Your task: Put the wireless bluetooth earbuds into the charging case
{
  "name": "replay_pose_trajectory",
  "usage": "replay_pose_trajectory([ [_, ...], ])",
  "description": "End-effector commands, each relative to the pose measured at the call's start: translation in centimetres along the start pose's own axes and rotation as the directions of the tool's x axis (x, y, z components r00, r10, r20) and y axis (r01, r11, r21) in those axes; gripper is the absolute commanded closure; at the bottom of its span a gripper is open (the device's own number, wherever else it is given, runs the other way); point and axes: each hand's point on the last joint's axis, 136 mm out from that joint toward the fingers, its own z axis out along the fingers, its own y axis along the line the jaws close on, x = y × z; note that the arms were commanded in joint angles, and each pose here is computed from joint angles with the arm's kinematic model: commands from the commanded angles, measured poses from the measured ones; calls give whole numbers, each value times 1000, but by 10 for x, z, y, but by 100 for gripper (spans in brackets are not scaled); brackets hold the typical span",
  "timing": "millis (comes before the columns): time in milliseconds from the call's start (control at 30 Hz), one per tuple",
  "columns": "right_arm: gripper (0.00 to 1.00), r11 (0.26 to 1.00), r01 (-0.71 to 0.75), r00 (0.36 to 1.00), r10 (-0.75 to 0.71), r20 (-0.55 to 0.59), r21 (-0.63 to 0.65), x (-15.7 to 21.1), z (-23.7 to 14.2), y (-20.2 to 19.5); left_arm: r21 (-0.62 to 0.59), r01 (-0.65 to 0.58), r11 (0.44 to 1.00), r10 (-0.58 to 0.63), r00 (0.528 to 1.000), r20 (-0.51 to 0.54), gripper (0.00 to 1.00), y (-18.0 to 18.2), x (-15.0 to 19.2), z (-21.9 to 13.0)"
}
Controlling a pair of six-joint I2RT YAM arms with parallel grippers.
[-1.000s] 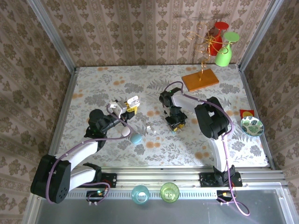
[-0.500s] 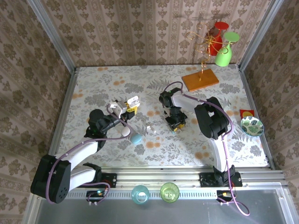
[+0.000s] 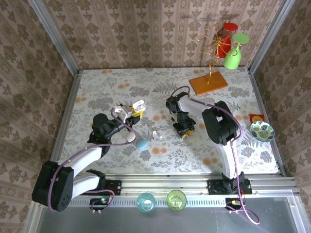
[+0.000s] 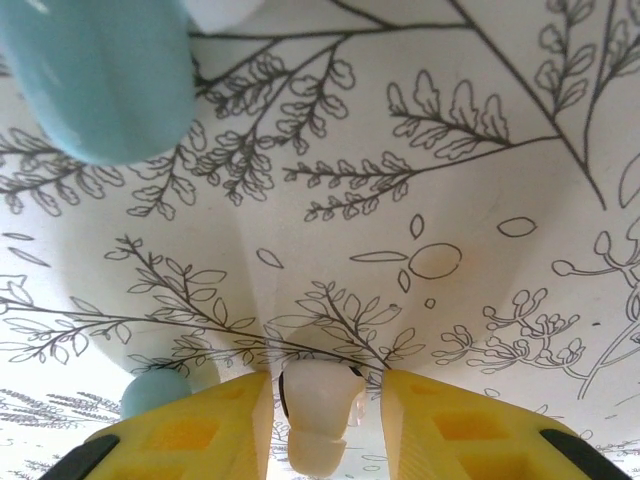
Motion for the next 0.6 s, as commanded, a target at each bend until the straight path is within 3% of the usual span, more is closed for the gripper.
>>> replay_pose_trajectory([
  [0,66,1000,25,999,-25,-32,2,5,8,1,4,-31,1000,31,999,17,100,-2,-5,0],
  [567,75,1000,11,999,-13,46,29,-8,-1,-4,4,-26,1000,26,1000,15,100,-2,-4,0],
])
